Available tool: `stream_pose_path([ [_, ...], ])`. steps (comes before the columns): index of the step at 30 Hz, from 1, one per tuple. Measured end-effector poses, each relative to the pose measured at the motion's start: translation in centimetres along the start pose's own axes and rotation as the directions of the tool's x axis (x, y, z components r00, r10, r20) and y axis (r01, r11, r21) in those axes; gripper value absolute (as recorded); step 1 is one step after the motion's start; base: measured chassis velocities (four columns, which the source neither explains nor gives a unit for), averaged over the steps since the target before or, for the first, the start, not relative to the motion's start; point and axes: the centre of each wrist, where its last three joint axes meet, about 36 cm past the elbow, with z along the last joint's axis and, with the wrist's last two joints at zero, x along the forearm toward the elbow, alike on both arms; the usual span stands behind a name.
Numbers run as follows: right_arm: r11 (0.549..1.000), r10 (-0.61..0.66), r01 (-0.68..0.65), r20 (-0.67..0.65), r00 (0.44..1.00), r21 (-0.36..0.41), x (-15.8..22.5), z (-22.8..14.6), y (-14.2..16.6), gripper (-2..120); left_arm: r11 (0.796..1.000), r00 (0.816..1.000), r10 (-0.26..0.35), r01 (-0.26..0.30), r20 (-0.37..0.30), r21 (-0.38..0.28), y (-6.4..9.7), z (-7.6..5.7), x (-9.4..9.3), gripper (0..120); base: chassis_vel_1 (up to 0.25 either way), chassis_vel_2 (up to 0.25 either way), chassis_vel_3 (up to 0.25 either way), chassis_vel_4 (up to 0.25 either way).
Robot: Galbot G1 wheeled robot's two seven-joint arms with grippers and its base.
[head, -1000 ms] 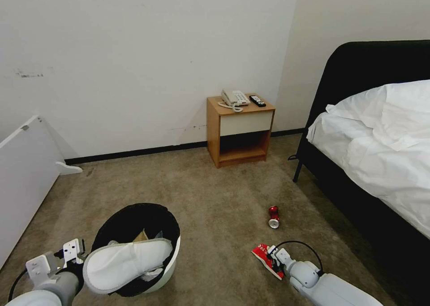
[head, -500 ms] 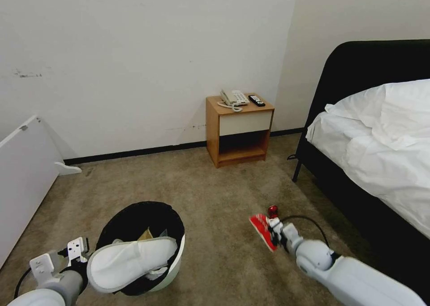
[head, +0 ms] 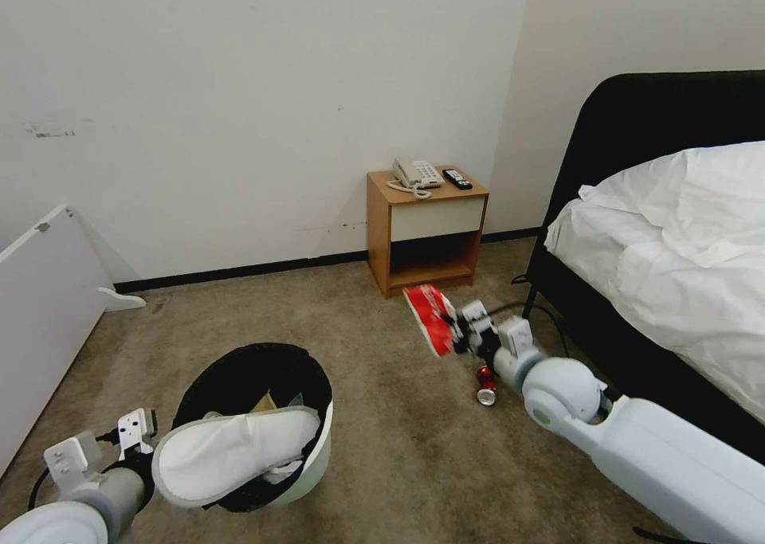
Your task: Pick up the trash bin, then pick up the garbage from the floor and place it into the trash bin.
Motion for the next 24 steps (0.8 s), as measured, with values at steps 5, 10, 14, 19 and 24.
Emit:
stream_pose_path([
  [5, 0.981, -0.191, 0.194, 0.093, 0.977, -0.026, 0.1, -8.5, 4.9, 0, 1.000, 1.000, 0.008, -0.008, 0.001, -0.012, -0.3, -0.3, 0.1, 1, 0.000, 0.000, 0.000, 0.000],
  [10, 0.952, -0.304, 0.305, 0.055, 0.951, -0.015, -0.5, -10.5, 8.0, 0, 1.000, 1.000, 0.014, -0.014, 0.002, -0.022, -0.5, -0.5, 0.2, 1, 0.000, 0.000, 0.000, 0.000],
  [14, 0.938, -0.346, 0.346, 0.009, 0.938, -0.009, -1.2, -10.4, 9.7, 0, 1.000, 1.000, 0.016, -0.016, 0.003, -0.025, -0.5, -0.5, 0.2, 1, 0.000, 0.000, 0.000, 0.000],
  [19, 0.920, -0.392, 0.390, -0.101, 0.915, -0.038, -2.4, -10.4, 12.7, 0, 0.999, 1.000, 0.023, -0.022, 0.006, -0.031, -0.8, -0.6, 0.4, 1, 0.000, 0.000, 0.000, 0.000],
  [24, 0.912, -0.408, 0.409, -0.163, 0.898, -0.030, -3.1, -10.2, 14.2, 0, 0.999, 1.000, 0.025, -0.024, 0.010, -0.036, -0.8, -0.7, 0.6, 1, 0.000, 0.000, 0.000, 0.000],
])
